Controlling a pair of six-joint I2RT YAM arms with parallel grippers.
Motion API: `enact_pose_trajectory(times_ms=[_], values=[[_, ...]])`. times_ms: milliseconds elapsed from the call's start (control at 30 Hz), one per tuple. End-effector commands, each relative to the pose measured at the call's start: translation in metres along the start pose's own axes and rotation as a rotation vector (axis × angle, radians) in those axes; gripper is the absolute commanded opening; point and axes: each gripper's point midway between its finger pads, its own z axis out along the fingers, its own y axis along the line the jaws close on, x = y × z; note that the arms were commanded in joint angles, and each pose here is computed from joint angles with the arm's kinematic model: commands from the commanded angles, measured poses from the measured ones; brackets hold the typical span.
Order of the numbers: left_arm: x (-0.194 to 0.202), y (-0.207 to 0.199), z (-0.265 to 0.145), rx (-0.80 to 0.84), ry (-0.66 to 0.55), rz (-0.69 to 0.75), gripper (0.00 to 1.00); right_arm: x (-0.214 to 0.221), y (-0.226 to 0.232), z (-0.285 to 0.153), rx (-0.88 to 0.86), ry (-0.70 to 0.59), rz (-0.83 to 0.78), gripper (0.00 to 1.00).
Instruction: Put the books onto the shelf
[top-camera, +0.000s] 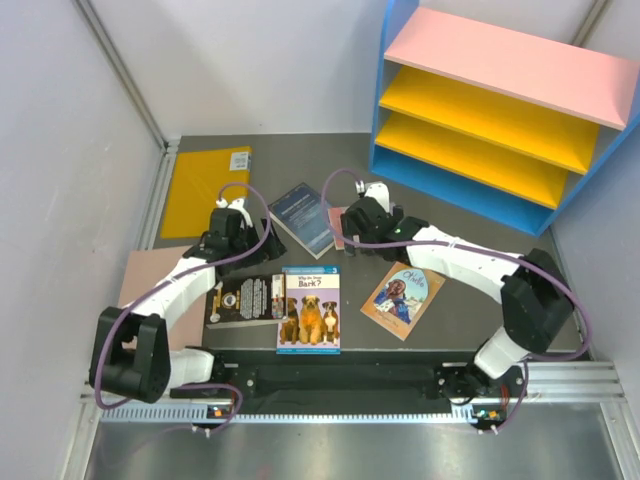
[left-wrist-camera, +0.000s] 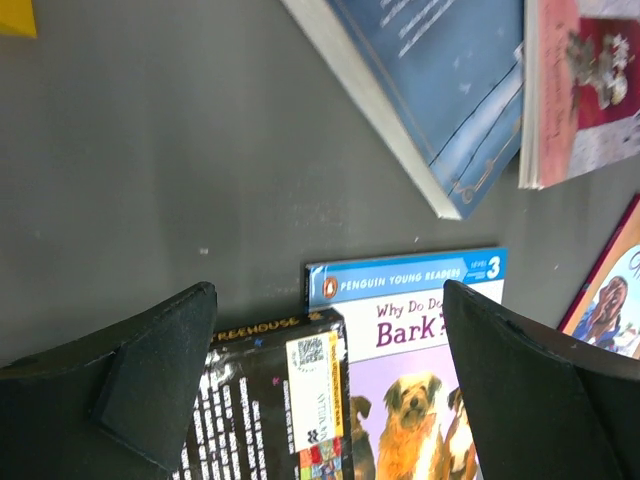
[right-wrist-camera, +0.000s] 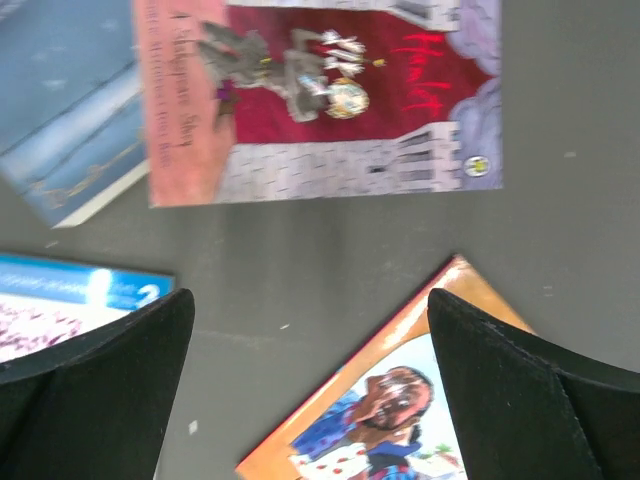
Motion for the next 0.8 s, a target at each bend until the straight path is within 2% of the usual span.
enact_pose_trajectory(times_ms=[0, 133, 200, 267, 367, 400, 433, 500, 600, 767], values=[[-0.005, -0.005, -0.005, 0.006, 0.013, 0.023, 0.99, -0.030, 0.030, -0.032, -0.215, -0.115, 0.093, 1.00], [0.010, -0.004, -0.003, 0.014, 0.076, 0.003, 0.99, -0.033, 0.050, -0.043, -0.342, -0.111, 0.122, 1.00], [0.024, 0.006, 0.000, -0.033, 0.126, -0.046, 0.99, -0.034, 0.072, -0.049, -0.455, -0.094, 0.128, 1.00], [0.035, 0.017, 0.002, -0.093, 0.162, -0.088, 0.99, -0.036, 0.098, -0.060, -0.586, -0.072, 0.098, 0.91], [0.047, 0.033, -0.001, -0.181, 0.178, -0.160, 0.99, -0.036, 0.130, -0.063, -0.667, -0.036, 0.021, 0.81], [0.050, 0.035, -0.003, -0.194, 0.180, -0.181, 0.99, -0.022, 0.133, -0.052, -0.641, 0.022, -0.008, 0.78], [0.049, 0.035, -0.005, -0.195, 0.167, -0.189, 0.99, -0.030, 0.138, -0.055, -0.644, 0.015, -0.023, 0.72], [0.052, 0.035, -0.007, -0.193, 0.165, -0.198, 0.99, -0.018, 0.142, -0.046, -0.631, 0.063, -0.042, 0.69], [0.052, 0.033, -0.011, -0.179, 0.164, -0.192, 0.99, -0.006, 0.143, -0.039, -0.618, 0.104, -0.040, 0.68], [0.039, 0.010, -0.016, -0.042, 0.108, -0.132, 0.99, 0.009, 0.125, -0.030, -0.559, 0.142, -0.012, 0.72]])
